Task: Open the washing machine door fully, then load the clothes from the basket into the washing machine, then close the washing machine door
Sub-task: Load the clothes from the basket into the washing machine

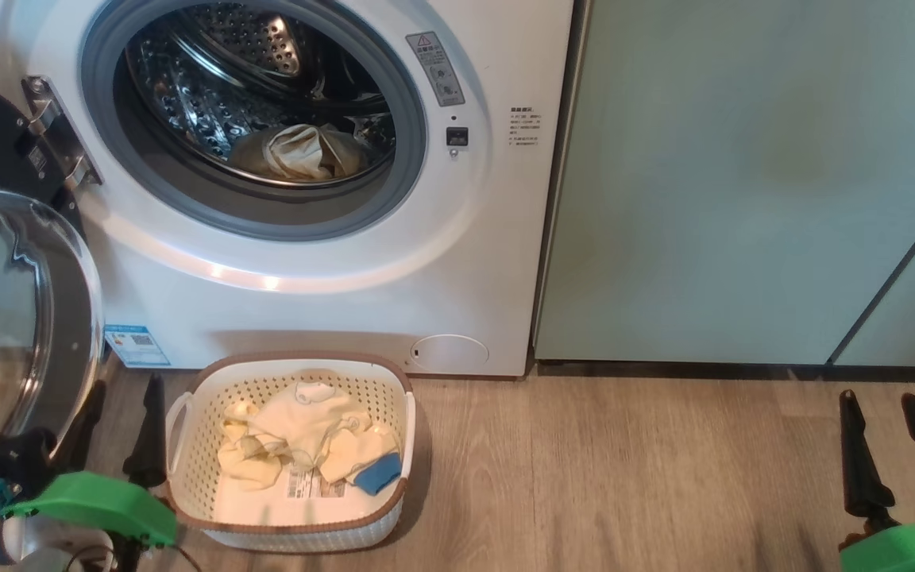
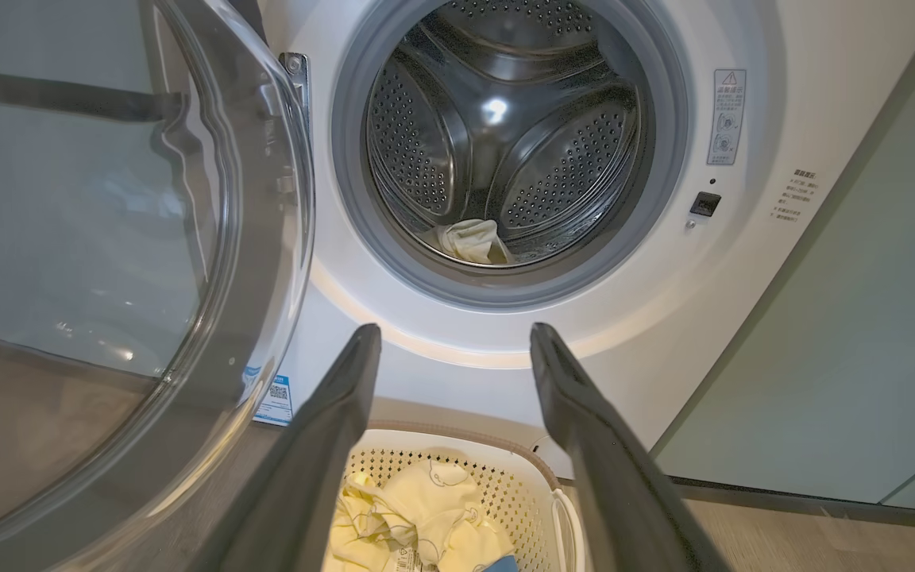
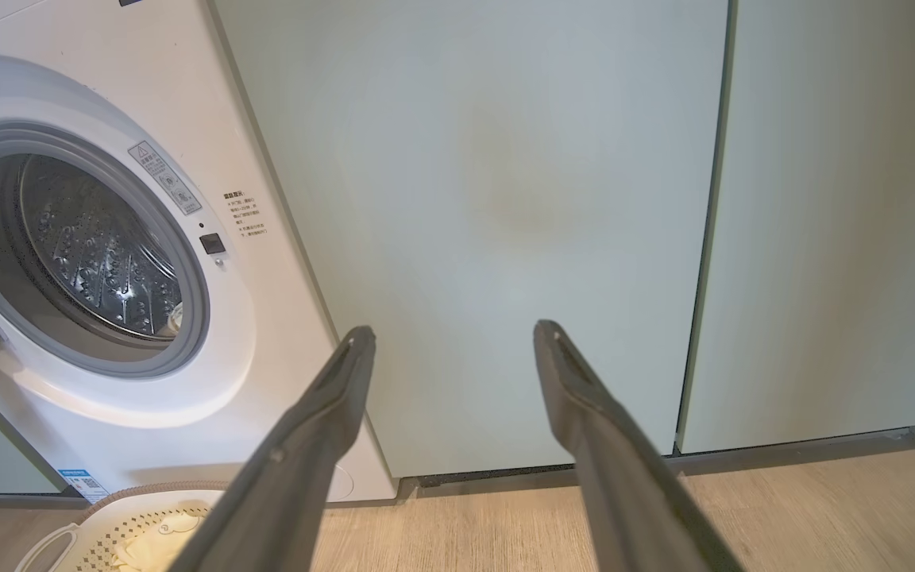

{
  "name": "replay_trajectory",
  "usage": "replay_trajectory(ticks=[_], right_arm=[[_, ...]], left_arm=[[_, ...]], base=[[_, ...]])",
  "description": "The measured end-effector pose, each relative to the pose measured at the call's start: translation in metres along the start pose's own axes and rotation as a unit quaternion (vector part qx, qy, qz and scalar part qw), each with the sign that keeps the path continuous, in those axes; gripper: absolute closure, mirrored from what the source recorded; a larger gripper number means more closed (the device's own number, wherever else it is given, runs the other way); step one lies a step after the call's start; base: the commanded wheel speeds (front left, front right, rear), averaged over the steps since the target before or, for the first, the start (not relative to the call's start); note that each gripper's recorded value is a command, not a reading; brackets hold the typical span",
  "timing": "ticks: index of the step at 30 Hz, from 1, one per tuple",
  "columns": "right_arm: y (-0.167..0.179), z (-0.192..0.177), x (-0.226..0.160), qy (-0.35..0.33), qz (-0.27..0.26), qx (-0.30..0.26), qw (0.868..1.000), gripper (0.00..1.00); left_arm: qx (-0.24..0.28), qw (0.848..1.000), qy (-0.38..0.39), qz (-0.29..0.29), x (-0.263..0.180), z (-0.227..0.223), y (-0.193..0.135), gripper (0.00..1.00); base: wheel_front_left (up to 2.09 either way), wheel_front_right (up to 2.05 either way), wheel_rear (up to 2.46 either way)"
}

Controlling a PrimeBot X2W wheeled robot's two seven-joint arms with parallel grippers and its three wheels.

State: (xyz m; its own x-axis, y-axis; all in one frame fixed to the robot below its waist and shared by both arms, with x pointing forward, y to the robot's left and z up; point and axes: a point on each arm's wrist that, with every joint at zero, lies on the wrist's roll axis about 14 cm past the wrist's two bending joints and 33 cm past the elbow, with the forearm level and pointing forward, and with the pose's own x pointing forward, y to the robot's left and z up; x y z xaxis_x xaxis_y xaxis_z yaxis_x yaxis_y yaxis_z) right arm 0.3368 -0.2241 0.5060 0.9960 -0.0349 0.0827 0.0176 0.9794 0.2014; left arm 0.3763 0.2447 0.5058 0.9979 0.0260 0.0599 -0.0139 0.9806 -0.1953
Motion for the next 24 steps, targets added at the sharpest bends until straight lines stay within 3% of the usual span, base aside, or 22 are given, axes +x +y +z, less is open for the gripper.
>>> replay_trajectory(ticks=[12, 24], right_arm=[[-0.002, -0.003, -0.003, 0.005, -0.005, 0.001, 1.000, 0.00], [-0.015, -0.021, -0.008, 0.036, -0.027, -0.003, 0.999, 0.00]], left_arm=[[-0.005, 0.999, 0.030, -0.011, 0.001, -0.020, -0.010, 0.00], [-0.003, 0.986, 0.158, -0.047, 0.021, -0.105, -0.045, 0.00]], base=[[0.00, 0.00, 0.00], [0.00, 0.00, 0.00]])
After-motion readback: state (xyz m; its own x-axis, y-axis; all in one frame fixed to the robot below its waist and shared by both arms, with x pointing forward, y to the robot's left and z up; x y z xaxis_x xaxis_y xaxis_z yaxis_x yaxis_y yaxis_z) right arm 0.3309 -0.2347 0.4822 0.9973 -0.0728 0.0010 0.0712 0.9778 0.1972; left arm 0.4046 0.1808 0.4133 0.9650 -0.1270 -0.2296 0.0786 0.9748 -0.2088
